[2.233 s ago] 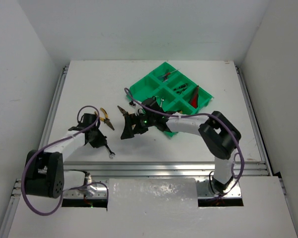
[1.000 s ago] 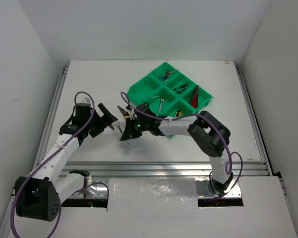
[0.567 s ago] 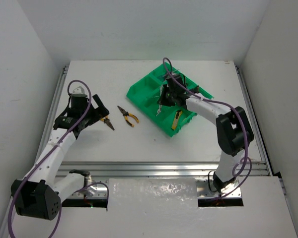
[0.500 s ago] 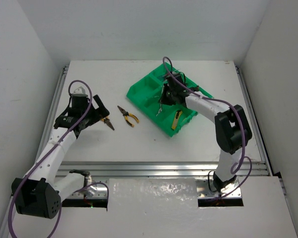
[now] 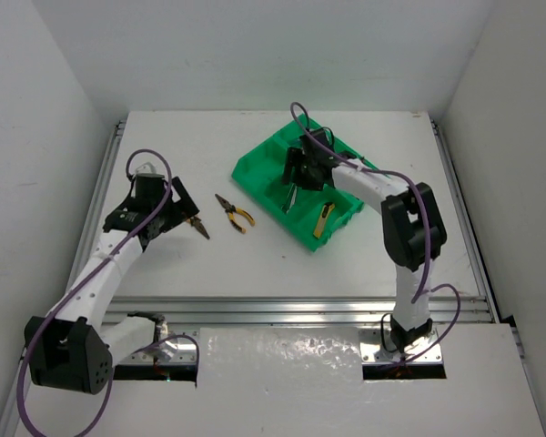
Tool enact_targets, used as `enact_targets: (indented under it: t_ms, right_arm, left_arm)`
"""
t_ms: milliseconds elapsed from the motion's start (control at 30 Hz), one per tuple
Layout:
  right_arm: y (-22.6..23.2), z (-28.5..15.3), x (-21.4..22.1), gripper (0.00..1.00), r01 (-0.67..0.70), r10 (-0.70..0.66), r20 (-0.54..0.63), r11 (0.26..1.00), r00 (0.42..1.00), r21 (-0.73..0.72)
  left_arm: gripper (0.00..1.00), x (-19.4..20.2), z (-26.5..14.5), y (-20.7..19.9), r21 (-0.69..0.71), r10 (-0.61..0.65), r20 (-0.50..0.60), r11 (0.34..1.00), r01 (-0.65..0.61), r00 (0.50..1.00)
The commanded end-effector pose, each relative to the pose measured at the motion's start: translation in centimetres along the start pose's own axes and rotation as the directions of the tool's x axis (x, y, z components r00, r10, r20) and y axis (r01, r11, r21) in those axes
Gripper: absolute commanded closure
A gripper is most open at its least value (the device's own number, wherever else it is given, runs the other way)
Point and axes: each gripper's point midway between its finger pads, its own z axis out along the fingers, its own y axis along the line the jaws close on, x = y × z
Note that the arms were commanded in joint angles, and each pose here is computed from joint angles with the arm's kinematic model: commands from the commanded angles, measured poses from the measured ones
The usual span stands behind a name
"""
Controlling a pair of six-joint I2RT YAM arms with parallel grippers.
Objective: Sort the tools into containers
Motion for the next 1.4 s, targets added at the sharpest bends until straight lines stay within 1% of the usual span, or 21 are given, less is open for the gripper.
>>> enact_targets:
  t_ms: [0,33,67,100,133,200,233,267,333,367,467,567,667,733,833,933,967,1200,1267,1300,1367]
  right_arm:
    - [1.8,-4.2,-3.2,0.28,0.036,-0.029,0.12,0.998,0.992,-0.061]
    - [2.1,-5.0,-3.3,0.27,0.059,-0.048,0.137,0.995,0.989,-0.077]
    - [3.0,-6.8,-3.9,0.24,0.08,-0.06,0.172,0.991,0.983,-0.11]
    - [2.8,-7.2,-3.3,0.21,0.095,-0.074,0.174,0.989,0.982,-0.113]
    - [3.3,-8.6,-3.2,0.14,0.139,-0.113,0.196,0.982,0.974,-0.125]
    - [4.2,-10.1,-2.6,0.1,0.203,-0.169,0.203,0.967,0.964,-0.156]
    - [4.3,-10.5,-1.6,0.07,0.222,-0.19,0.185,0.959,0.964,-0.174]
    - [4.7,-11.9,-1.7,0.06,0.253,-0.213,0.206,0.948,0.955,-0.191]
    - [4.4,-12.6,-0.4,0.05,0.275,-0.237,0.189,0.94,0.953,-0.204]
    - [4.8,-13.7,-0.2,0.01,0.295,-0.251,0.203,0.928,0.946,-0.227]
    - [4.7,-14.5,1.2,0.01,0.313,-0.268,0.197,0.916,0.943,-0.252]
    - [4.6,-14.5,2.1,0.01,0.317,-0.272,0.192,0.91,0.943,-0.266]
    - [4.7,-14.1,2.6,0.01,0.318,-0.278,0.172,0.906,0.945,-0.279]
    - [4.8,-14.0,2.5,0.01,0.317,-0.279,0.167,0.905,0.946,-0.284]
    - [5.0,-13.8,2.8,0.01,0.314,-0.277,0.161,0.901,0.947,-0.298]
    - [5.0,-13.6,3.0,0.01,0.314,-0.276,0.16,0.9,0.948,-0.304]
    - [4.9,-13.6,3.1,0.01,0.313,-0.276,0.158,0.9,0.948,-0.303]
    - [5.1,-13.7,3.2,0.01,0.321,-0.282,0.162,0.894,0.946,-0.313]
    - [5.2,-13.9,3.2,0.01,0.318,-0.278,0.165,0.891,0.946,-0.323]
    - [5.3,-14.0,3.2,0.01,0.318,-0.277,0.166,0.89,0.946,-0.328]
    - [5.4,-14.0,3.3,0.01,0.317,-0.276,0.165,0.888,0.947,-0.334]
  left_arm:
    - [0.0,-0.1,1.0,1.4,-0.1,-0.056,0.027,0.993,0.058,0.998]
    - [0.0,0.3,1.8,1.7,-0.133,-0.097,0.017,0.986,0.098,0.995]
    - [0.0,0.3,2.2,2.2,-0.17,-0.117,0.026,0.978,0.119,0.993]
    - [0.0,0.3,2.7,2.5,-0.191,-0.139,0.023,0.971,0.141,0.99]
    - [0.0,0.6,3.6,2.6,-0.223,-0.17,0.011,0.96,0.168,0.985]
    - [0.01,1.1,5.3,2.7,-0.265,-0.203,-0.013,0.945,0.193,0.979]
    - [0.02,1.1,5.9,2.7,-0.283,-0.213,-0.019,0.938,0.199,0.977]
    - [0.02,1.1,6.5,2.8,-0.299,-0.218,-0.02,0.933,0.202,0.976]
    - [0.04,1.1,8.3,3.0,-0.353,-0.223,-0.038,0.915,0.196,0.974]
    - [0.05,1.3,8.9,3.1,-0.371,-0.222,-0.048,0.909,0.189,0.974]
    - [0.06,1.6,11.5,2.8,-0.402,-0.223,-0.092,0.9,0.168,0.971]
    - [0.06,1.4,12.6,2.4,-0.4,-0.222,-0.099,0.902,0.165,0.97]
    - [0.06,1.5,12.8,2.3,-0.403,-0.23,-0.098,0.899,0.172,0.968]
    - [0.06,2.2,12.9,3.2,-0.447,-0.238,-0.11,0.879,0.165,0.965]
    - [0.06,2.7,13.3,3.3,-0.491,-0.248,-0.133,0.857,0.153,0.96]
    - [0.1,3.5,13.6,3.3,-0.518,-0.252,-0.152,0.844,0.139,0.956]
    - [0.12,3.7,13.8,3.1,-0.512,-0.258,-0.161,0.847,0.143,0.953]
    - [0.14,5.3,15.0,1.7,-0.468,-0.256,-0.212,0.874,0.132,0.943]
    - [0.21,5.6,15.1,1.6,-0.467,-0.248,-0.225,0.876,0.119,0.942]
    - [0.29,5.8,15.2,1.5,-0.466,-0.249,-0.228,0.877,0.119,0.941]
    - [0.37,6.1,15.2,1.3,-0.463,-0.245,-0.235,0.879,0.114,0.941]
